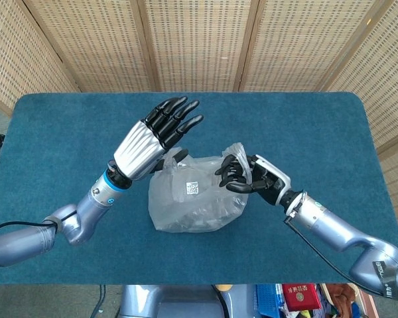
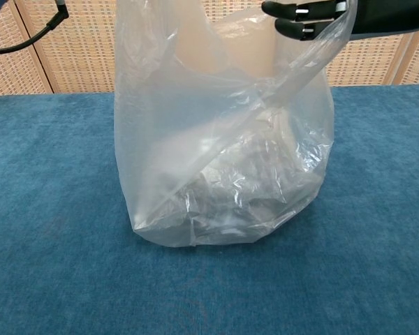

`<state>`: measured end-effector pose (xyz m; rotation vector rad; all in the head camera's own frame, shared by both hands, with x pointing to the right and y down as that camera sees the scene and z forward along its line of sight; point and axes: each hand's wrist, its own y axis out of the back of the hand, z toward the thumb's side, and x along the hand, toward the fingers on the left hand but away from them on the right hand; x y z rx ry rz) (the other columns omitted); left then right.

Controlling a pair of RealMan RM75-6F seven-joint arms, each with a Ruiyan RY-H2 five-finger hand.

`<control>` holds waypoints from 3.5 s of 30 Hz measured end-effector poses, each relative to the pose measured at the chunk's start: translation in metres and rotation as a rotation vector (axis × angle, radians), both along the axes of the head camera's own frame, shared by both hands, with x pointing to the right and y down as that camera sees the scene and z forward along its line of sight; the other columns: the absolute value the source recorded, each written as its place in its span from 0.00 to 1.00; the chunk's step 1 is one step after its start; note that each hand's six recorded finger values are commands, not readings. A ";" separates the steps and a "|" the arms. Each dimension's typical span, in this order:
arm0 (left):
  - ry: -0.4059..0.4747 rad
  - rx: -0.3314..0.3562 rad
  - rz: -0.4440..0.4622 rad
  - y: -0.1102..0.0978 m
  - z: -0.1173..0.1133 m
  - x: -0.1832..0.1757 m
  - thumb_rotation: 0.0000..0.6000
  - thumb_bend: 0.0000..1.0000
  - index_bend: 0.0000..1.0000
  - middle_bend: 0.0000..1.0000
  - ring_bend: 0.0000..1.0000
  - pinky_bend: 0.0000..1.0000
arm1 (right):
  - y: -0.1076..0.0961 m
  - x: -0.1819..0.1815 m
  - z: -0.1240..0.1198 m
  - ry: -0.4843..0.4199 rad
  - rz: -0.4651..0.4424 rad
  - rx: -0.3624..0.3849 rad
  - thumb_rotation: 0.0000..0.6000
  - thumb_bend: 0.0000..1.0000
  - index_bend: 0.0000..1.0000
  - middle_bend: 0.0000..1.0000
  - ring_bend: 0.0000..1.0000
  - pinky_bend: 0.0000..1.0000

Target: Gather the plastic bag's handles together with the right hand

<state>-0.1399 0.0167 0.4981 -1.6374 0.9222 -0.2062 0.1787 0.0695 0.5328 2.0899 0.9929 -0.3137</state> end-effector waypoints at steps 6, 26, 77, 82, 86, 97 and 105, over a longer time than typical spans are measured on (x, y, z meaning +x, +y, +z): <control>0.007 -0.005 -0.009 -0.002 0.000 -0.001 1.00 0.35 0.00 0.00 0.00 0.14 | 0.006 -0.007 0.003 -0.015 0.011 -0.004 1.00 0.03 0.42 0.49 0.28 0.30; -0.007 -0.032 -0.014 -0.010 0.015 0.000 1.00 0.35 0.00 0.00 0.00 0.13 | 0.022 -0.037 0.004 -0.109 -0.102 0.033 1.00 0.03 0.22 0.17 0.00 0.09; 0.046 -0.094 -0.021 -0.013 0.015 0.030 1.00 0.35 0.00 0.00 0.00 0.13 | 0.009 -0.059 0.026 -0.258 -0.008 -0.059 1.00 0.08 0.15 0.17 0.02 0.04; 0.045 -0.100 -0.022 -0.014 0.015 0.031 1.00 0.35 0.00 0.00 0.00 0.13 | 0.008 -0.059 0.024 -0.280 -0.003 -0.058 1.00 0.09 0.15 0.17 0.03 0.04; 0.042 -0.116 -0.028 -0.014 0.019 0.031 1.00 0.35 0.00 0.00 0.00 0.13 | 0.007 -0.061 0.022 -0.302 0.004 -0.062 1.00 0.09 0.15 0.17 0.03 0.05; 0.048 -0.120 -0.044 -0.017 0.019 0.033 1.00 0.35 0.00 0.00 0.00 0.13 | 0.007 -0.064 0.020 -0.313 0.003 -0.075 1.00 0.11 0.16 0.18 0.04 0.09; 0.060 -0.109 -0.043 -0.019 0.013 0.036 1.00 0.35 0.00 0.00 0.00 0.13 | 0.013 -0.066 0.023 -0.299 -0.017 -0.080 1.00 0.11 0.16 0.19 0.05 0.09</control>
